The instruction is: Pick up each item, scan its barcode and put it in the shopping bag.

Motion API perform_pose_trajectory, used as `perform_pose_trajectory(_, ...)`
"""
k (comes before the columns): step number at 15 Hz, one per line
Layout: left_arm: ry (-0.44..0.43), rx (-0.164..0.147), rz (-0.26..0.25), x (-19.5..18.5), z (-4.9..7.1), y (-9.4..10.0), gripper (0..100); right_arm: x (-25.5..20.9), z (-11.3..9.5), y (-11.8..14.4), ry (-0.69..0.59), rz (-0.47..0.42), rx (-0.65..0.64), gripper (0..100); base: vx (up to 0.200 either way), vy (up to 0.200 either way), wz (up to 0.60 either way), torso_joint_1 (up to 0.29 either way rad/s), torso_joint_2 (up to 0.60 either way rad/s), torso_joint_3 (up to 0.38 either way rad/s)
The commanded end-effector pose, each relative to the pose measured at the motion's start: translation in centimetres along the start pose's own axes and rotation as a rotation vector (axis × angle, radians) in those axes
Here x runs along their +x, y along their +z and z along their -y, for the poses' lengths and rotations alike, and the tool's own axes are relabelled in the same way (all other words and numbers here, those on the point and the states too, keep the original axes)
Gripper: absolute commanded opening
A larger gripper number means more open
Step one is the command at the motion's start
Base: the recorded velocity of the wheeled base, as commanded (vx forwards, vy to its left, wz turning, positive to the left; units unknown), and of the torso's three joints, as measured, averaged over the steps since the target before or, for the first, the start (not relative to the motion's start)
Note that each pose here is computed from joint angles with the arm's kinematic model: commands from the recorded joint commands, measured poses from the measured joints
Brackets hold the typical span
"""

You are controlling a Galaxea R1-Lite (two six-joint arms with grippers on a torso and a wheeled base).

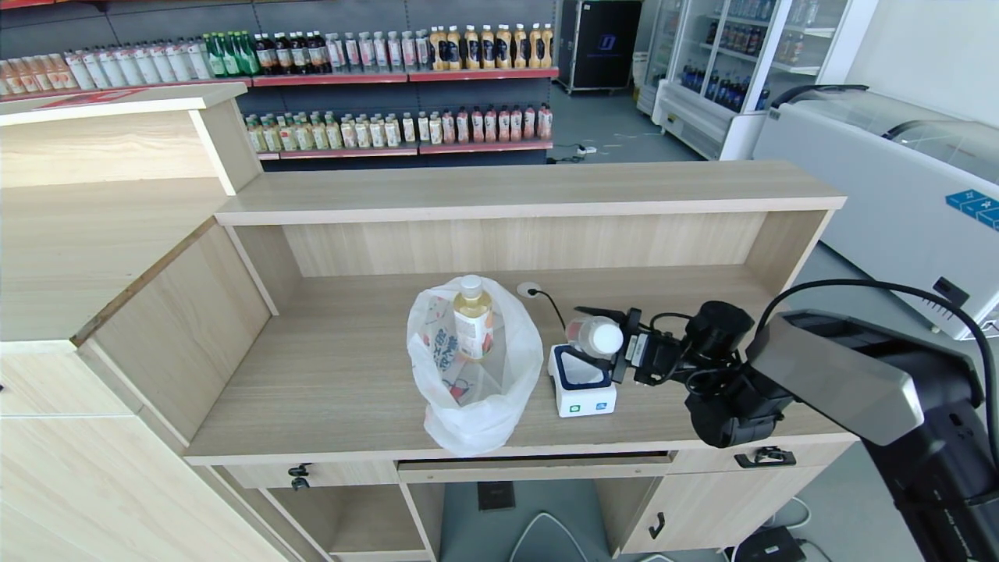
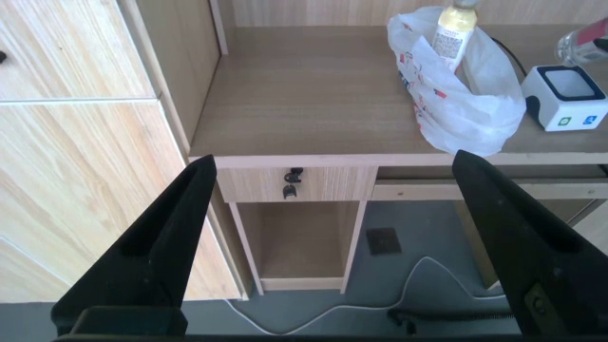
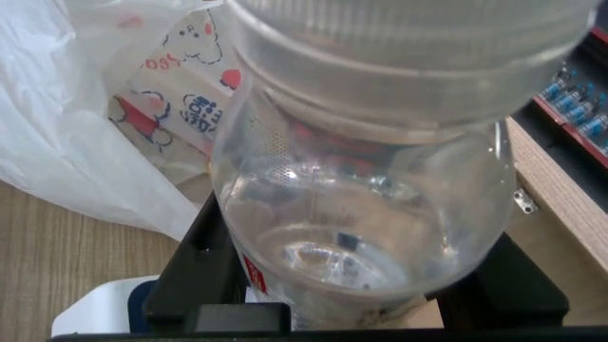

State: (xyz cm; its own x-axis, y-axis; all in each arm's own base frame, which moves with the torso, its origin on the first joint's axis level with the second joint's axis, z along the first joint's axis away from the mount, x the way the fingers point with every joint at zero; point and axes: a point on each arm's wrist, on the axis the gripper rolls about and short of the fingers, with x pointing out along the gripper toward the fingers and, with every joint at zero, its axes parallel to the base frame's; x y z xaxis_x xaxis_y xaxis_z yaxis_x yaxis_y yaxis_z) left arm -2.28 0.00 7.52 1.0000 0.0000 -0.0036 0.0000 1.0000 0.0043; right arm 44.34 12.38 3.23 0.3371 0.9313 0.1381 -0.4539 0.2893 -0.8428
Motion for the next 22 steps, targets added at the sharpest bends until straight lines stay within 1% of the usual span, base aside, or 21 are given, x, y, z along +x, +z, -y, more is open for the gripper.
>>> perform_pose_trajectory(1,0.0,0.0,0.001,0.0,0.0,0.0,100,0.1,-0.2,-0.3,-0.001,0.003,0.002,0,0.0,0.0,0.0,0.0,0.0,0.0)
perform_pose_trajectory(8,0.0,0.0,0.001,0.0,0.0,0.0,100,0.5,-0.8,-0.7,0.005,0.007,0.013,0,0.0,0.0,0.0,0.0,0.0,0.0)
perform_pose_trajectory(12,0.0,0.0,0.001,0.0,0.0,0.0,100,0.8,-0.6,-0.8,-0.001,0.017,0.016,0,0.0,0.0,0.0,0.0,0.0,0.0)
perform_pose_trajectory(15,0.0,0.0,0.001,0.0,0.0,0.0,100,1.0,-1.0,-0.9,0.006,0.018,0.029,0,0.0,0.0,0.0,0.0,0.0,0.0)
perform_pose_trajectory(20,0.0,0.0,0.001,0.0,0.0,0.0,100,1.0,-1.1,-1.1,0.005,0.018,0.029,0,0.0,0.0,0.0,0.0,0.0,0.0)
perform_pose_trajectory(22,0.0,0.0,0.001,0.0,0.0,0.0,100,1.2,-0.6,-1.0,-0.002,0.025,0.017,0,0.0,0.0,0.0,0.0,0.0,0.0)
